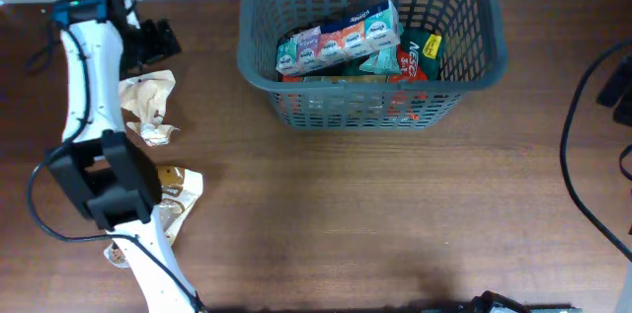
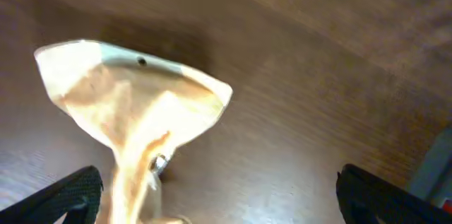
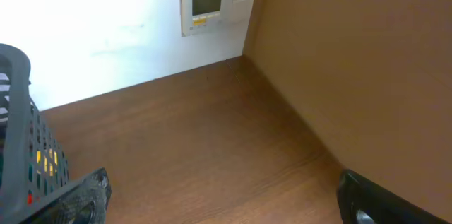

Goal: Pack container
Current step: 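Carry the tan pouch into the basket with the left gripper, then release the pouch and move the left gripper to the PaniRee pouch, then lower the left gripper onto the PaniRee pouch and grasp it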

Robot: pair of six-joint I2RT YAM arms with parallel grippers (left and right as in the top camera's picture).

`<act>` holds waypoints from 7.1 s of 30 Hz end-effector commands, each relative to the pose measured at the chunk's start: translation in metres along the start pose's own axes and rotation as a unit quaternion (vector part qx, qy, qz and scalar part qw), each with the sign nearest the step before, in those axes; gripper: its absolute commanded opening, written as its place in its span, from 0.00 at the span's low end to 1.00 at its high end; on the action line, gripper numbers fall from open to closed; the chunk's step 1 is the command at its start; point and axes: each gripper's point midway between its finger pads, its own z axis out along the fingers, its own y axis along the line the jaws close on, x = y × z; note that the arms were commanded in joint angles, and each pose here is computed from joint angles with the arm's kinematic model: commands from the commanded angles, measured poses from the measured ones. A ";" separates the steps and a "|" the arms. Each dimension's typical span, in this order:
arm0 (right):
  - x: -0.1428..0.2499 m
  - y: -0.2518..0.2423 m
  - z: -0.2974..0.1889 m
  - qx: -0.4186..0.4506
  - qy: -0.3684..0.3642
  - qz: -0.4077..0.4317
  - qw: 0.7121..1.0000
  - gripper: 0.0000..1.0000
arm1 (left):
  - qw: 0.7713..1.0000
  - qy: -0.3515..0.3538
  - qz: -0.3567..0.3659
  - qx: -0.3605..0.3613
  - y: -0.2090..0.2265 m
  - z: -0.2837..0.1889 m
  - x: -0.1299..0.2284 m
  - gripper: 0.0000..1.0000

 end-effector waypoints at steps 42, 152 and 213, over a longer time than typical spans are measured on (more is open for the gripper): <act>0.000 0.003 0.000 -0.006 -0.001 0.000 1.000 0.99 | 0.989 0.112 0.011 -0.096 0.070 0.108 0.095 0.22; 0.000 0.013 0.040 -0.022 0.012 0.012 1.000 0.99 | 0.958 -0.007 0.285 -0.040 0.082 -0.198 0.235 0.99; 0.046 -0.007 -0.005 0.074 -0.002 -0.021 0.997 0.99 | 0.960 -0.031 0.277 -0.041 0.103 -0.022 0.289 0.99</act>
